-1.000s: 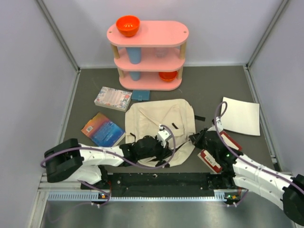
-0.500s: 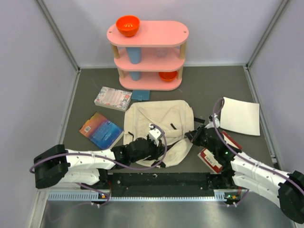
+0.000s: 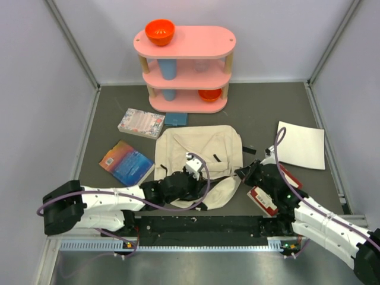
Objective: Pack the student bag
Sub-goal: Unzip the student bag at the center of the board, then pick up the book from the center of the board.
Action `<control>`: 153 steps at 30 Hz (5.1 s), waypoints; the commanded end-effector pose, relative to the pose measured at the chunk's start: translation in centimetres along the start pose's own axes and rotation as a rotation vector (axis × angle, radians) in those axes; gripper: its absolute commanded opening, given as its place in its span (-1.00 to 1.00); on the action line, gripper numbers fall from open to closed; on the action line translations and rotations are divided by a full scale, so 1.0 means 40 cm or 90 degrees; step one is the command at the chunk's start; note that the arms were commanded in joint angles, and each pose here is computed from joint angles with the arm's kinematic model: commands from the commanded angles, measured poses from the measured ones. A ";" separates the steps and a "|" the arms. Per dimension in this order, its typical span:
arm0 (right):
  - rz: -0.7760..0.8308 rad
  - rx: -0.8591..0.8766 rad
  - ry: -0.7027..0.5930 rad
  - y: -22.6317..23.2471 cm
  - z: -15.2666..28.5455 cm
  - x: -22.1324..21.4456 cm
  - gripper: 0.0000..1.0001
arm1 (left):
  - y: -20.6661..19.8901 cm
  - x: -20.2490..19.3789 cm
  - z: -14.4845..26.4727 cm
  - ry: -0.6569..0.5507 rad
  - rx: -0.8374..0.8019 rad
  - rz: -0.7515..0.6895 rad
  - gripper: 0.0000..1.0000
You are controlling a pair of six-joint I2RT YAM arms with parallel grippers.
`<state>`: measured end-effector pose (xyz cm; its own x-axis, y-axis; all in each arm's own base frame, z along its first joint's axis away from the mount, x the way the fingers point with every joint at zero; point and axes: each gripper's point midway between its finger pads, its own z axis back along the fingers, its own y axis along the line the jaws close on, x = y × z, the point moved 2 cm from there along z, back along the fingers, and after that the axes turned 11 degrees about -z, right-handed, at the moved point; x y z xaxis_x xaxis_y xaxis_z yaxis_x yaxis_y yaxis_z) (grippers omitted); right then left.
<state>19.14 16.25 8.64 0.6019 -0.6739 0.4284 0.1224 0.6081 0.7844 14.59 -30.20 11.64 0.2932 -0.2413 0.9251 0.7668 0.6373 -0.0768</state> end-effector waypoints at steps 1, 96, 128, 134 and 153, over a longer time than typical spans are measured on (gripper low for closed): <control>0.044 -0.075 -0.035 -0.065 0.003 0.030 -0.61 | 0.024 0.034 -0.004 -0.002 0.040 -0.021 -1.00; -0.042 -0.230 -0.126 0.016 0.246 0.205 0.98 | 0.182 0.311 0.181 -0.063 0.105 0.129 0.98; -0.324 -0.547 -0.173 -0.291 0.238 0.282 0.98 | -0.070 0.483 -0.339 0.033 -0.348 0.042 0.97; -0.336 -0.565 -0.192 -0.351 0.230 0.244 0.98 | -0.094 0.444 -0.393 0.054 -0.400 0.065 0.97; -0.308 -0.267 -0.051 -0.239 0.105 0.193 0.79 | -0.153 0.253 -0.473 0.168 -0.440 0.133 0.97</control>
<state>18.83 0.87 6.35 0.2659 -0.9359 0.2309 0.7415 0.3516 0.5714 25.10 -48.74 14.42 0.5462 -0.3873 0.7427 0.8339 0.1676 -0.5259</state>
